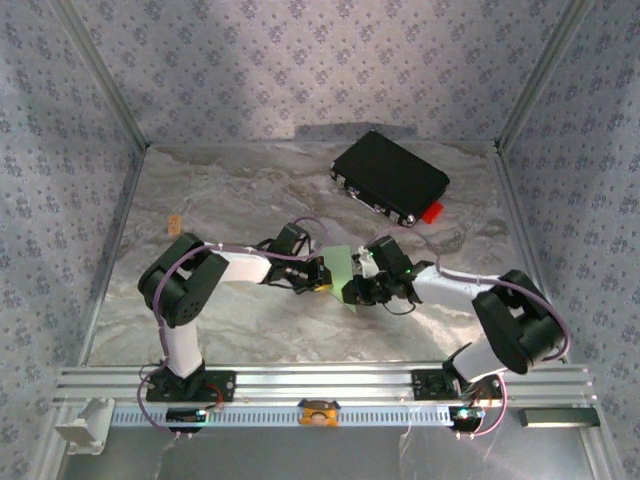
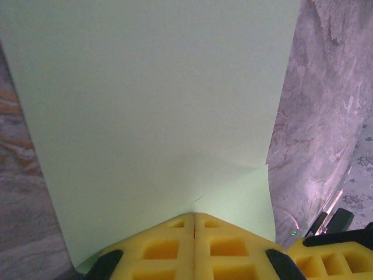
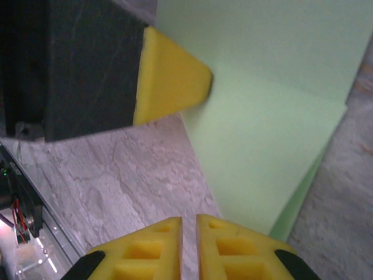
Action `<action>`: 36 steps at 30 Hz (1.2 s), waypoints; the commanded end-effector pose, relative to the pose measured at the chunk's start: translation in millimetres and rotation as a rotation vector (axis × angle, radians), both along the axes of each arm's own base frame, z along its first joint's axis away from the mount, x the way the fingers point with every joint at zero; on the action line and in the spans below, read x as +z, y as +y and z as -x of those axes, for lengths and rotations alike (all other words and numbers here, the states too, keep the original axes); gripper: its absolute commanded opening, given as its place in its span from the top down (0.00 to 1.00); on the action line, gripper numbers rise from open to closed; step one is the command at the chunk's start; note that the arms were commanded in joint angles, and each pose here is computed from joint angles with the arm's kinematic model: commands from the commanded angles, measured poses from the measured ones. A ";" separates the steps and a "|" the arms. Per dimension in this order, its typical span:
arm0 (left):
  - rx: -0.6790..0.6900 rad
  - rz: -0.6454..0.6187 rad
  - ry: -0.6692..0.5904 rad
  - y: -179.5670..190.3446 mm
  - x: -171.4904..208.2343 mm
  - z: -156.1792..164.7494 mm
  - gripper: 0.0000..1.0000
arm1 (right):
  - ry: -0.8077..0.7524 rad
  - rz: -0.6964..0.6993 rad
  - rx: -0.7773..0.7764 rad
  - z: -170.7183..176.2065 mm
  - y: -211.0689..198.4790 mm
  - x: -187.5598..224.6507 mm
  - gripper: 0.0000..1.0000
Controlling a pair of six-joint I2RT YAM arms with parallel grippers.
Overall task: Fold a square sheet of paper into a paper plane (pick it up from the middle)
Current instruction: Third fold the triangle at the center of the table.
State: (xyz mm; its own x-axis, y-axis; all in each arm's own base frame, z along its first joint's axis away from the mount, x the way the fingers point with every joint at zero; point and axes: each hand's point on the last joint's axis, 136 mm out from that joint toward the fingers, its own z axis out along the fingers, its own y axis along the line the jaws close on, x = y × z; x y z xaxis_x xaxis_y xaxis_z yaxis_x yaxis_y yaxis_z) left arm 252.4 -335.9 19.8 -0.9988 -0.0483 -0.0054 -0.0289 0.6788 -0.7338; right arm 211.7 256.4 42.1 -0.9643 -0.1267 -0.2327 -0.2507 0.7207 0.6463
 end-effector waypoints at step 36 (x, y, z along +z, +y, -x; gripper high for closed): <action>0.029 -0.057 0.011 1.7 -20.6 9.1 0.96 | 0.163 0.107 -0.169 6.6 -27.9 -49.0 0.99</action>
